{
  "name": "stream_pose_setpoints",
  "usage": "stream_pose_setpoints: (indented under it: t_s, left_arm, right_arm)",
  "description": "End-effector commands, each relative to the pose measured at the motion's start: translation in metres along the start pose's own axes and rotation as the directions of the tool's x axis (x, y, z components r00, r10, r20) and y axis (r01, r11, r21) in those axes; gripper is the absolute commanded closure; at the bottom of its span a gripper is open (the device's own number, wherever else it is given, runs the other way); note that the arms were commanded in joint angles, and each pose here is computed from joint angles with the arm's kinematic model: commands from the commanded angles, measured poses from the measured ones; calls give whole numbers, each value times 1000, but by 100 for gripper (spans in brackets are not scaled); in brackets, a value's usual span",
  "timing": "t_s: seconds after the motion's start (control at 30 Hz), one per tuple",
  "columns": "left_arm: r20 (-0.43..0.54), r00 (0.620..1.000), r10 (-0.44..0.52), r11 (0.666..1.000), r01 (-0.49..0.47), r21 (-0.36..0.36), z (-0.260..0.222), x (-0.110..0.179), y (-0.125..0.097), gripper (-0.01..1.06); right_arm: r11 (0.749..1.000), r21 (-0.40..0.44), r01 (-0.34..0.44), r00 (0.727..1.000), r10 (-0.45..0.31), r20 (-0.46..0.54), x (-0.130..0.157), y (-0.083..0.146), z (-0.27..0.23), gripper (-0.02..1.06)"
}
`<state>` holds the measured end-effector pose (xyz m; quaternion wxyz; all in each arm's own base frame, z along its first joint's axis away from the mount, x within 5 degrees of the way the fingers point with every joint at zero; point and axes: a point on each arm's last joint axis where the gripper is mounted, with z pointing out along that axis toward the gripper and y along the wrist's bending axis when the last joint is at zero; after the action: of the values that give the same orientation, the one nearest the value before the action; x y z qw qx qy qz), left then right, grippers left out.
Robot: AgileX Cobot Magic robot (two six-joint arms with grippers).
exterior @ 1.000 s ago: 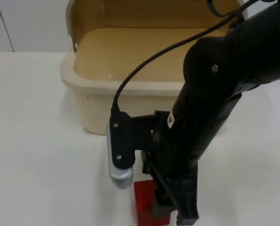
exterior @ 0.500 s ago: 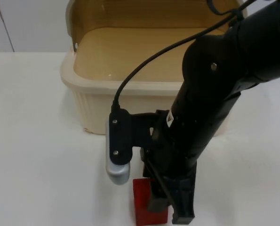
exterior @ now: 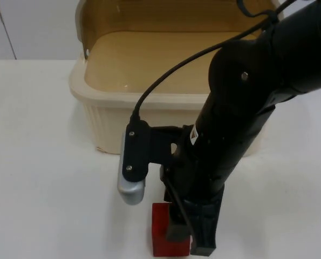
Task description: Open the box lid with the left hand, place the block into the box with the right hand, then close the box lid with the left hand.
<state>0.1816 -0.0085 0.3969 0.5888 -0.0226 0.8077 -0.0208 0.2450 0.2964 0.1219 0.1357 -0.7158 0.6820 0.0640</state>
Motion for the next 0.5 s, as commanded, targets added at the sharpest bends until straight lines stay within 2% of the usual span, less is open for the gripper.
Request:
stream_pose_setpoints:
  t_s: [0.0, 0.07, 0.1, 0.13, 0.23, 0.27, 0.3, 0.33, 0.37, 0.47]
  left_arm:
    - [14, 1000, 7, 1000, -7, -6, -3, -3, 1, 0]
    - [14, 1000, 9, 1000, -8, -7, -3, -3, 1, 0]
    - [14, 1000, 9, 1000, -8, -7, -3, -3, 1, 0]
    - [14, 1000, 9, 1000, -8, -7, -3, -3, 1, 0]
    - [14, 1000, 9, 1000, -8, -7, -3, -3, 1, 0]
    - [14, 1000, 9, 1000, -8, -7, -3, -3, 1, 0]
    - [14, 1000, 9, 1000, -8, -7, -3, -3, 1, 0]
    - [14, 1000, 13, 1000, -13, -7, -3, -3, 1, 0]
    - [14, 1000, 16, 1000, -16, -7, -3, -3, 1, 0]
    - [14, 1000, 16, 1000, -16, -7, -3, -3, 1, 0]
  right_arm:
    - [1000, -7, -8, 1000, 8, -8, 0, 1, 3, 102]
    - [1000, -7, -21, 1000, 21, -8, 0, 1, 3, 88]
    - [1000, -7, -21, 1000, 21, -8, 0, 1, 3, 88]
    - [1000, -7, -31, 1000, 31, -8, 0, 1, 3, 79]
    - [999, -10, -42, 999, 42, -10, 0, 2, 3, 30]
    - [999, -13, -42, 999, 42, -13, 0, 2, 3, 18]
    - [999, -13, -42, 999, 42, -13, 0, 2, 3, 18]
    - [999, -15, -42, 999, 42, -14, 0, 3, 3, 5]
    - [999, -19, -40, 999, 40, -17, 0, 3, 3, -1]
    - [999, -20, -38, 999, 38, -18, 0, 3, 3, -1]
